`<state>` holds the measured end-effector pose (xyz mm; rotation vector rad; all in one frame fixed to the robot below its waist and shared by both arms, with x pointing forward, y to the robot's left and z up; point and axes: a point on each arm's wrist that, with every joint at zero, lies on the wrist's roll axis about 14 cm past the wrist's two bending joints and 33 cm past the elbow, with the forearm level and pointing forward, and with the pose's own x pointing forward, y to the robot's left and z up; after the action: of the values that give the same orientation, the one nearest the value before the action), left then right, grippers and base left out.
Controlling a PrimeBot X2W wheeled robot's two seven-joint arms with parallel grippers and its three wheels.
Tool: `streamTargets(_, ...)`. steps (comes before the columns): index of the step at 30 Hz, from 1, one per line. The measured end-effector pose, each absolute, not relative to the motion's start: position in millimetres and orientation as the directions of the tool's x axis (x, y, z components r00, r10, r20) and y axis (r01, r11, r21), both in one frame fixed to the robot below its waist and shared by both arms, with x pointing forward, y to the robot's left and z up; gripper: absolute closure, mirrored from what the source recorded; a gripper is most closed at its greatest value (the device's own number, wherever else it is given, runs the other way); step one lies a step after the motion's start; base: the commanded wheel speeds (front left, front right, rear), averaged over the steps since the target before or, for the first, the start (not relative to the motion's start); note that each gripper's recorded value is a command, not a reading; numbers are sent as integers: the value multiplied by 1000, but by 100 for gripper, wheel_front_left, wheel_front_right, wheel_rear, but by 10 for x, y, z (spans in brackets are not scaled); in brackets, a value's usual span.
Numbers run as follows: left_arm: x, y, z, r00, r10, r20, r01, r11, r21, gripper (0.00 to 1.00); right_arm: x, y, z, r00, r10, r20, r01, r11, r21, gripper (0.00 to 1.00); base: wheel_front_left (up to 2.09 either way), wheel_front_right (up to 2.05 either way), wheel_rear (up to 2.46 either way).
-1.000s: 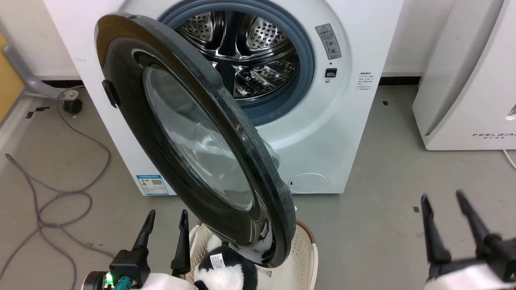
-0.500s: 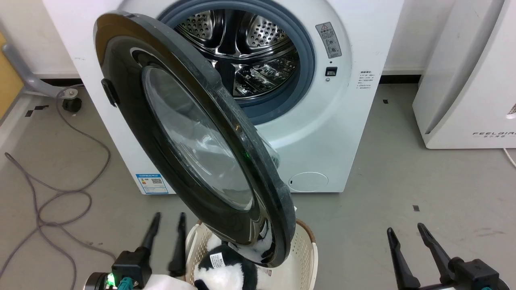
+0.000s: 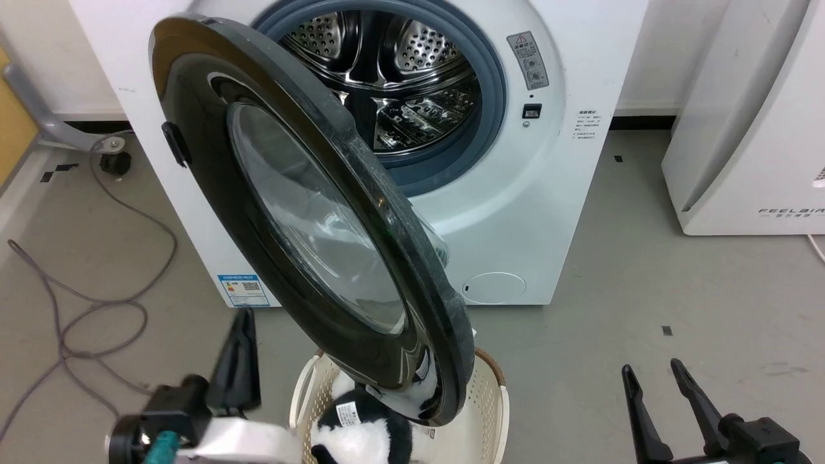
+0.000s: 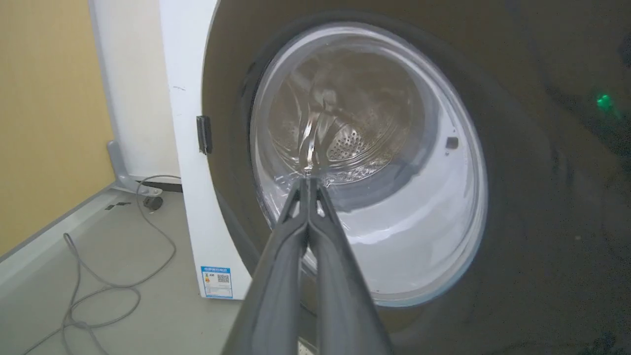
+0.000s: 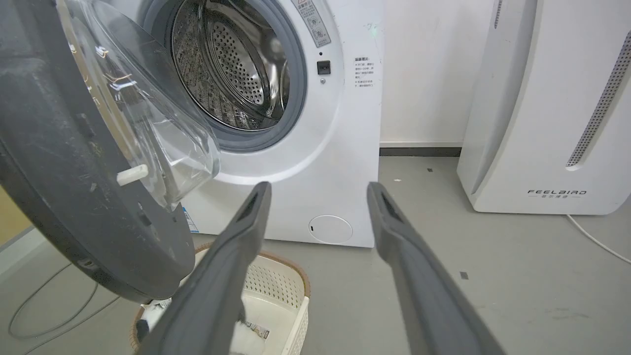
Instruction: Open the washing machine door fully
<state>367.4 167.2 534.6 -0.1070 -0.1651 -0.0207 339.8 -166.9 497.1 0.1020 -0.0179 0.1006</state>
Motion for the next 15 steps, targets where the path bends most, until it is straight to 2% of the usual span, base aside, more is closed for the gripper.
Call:
streamTargets(7, 3717, 1786, 6223, 907, 39, 420, 11, 993, -117, 100, 3406, -1652, 4974, 994, 104, 25, -106, 989, 106, 0, 0, 0, 0)
streamTargets(15, 3423, 1675, 7459, 670, 25, 742, 70, 993, -97, 100, 3409, -1645, 4973, 994, 107, 25, -109, 988, 108, 0, 0, 0, 0)
